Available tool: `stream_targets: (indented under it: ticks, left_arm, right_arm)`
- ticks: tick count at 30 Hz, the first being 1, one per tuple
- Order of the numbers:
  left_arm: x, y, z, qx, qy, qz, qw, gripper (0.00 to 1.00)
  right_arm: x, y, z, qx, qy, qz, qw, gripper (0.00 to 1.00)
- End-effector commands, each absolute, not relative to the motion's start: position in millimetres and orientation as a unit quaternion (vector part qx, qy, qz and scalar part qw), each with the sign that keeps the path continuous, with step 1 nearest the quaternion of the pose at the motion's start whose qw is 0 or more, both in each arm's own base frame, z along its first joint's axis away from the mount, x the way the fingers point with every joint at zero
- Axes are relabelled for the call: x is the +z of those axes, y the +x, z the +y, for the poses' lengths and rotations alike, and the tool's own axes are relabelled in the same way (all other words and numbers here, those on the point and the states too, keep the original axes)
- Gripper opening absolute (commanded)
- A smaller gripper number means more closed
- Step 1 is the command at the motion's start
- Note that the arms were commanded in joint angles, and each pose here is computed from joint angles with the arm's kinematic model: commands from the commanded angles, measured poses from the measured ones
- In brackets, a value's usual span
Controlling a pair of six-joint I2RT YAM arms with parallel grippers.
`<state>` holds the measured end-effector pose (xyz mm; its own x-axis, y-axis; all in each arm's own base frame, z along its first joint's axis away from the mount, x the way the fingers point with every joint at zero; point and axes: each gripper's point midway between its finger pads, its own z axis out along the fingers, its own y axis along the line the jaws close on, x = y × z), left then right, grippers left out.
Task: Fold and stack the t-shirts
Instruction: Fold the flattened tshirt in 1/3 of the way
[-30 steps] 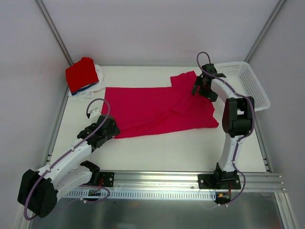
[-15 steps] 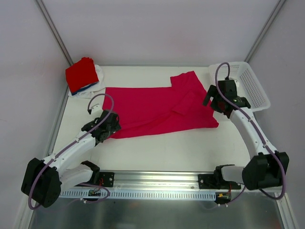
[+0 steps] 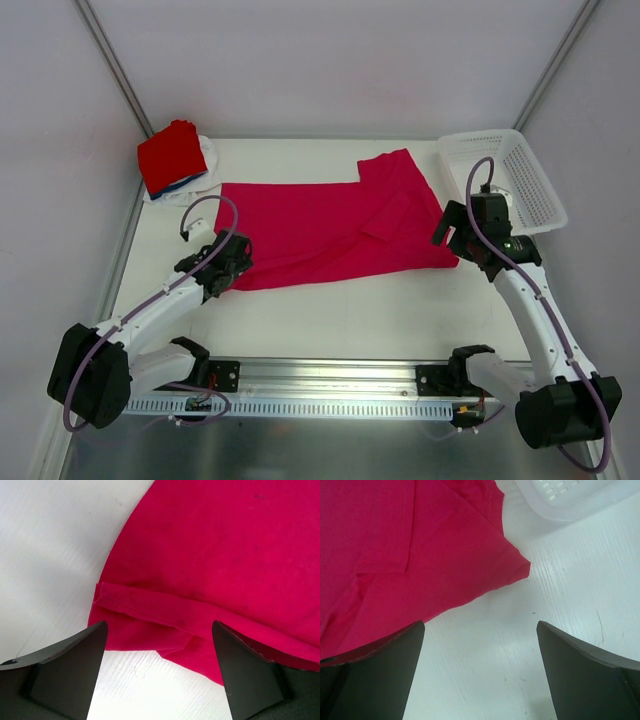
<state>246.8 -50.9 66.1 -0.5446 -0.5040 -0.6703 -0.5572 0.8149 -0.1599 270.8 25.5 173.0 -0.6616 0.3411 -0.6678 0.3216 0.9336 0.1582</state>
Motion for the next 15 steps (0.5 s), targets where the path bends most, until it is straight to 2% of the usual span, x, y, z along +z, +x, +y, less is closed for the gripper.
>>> stream_targets:
  ticks: [1,15]
  left_arm:
    - [69.7,254.0,-48.6,0.042,-0.33,0.86,0.386,0.86]
    - [43.3,247.4,-47.9,0.053,-0.382,0.851,0.357,0.83]
  right_arm:
    - [171.9,256.1,22.1,0.003,0.175,0.915,0.362,1.0]
    - [168.3,242.3,14.8,-0.015,0.175,0.919,0.353,0.99]
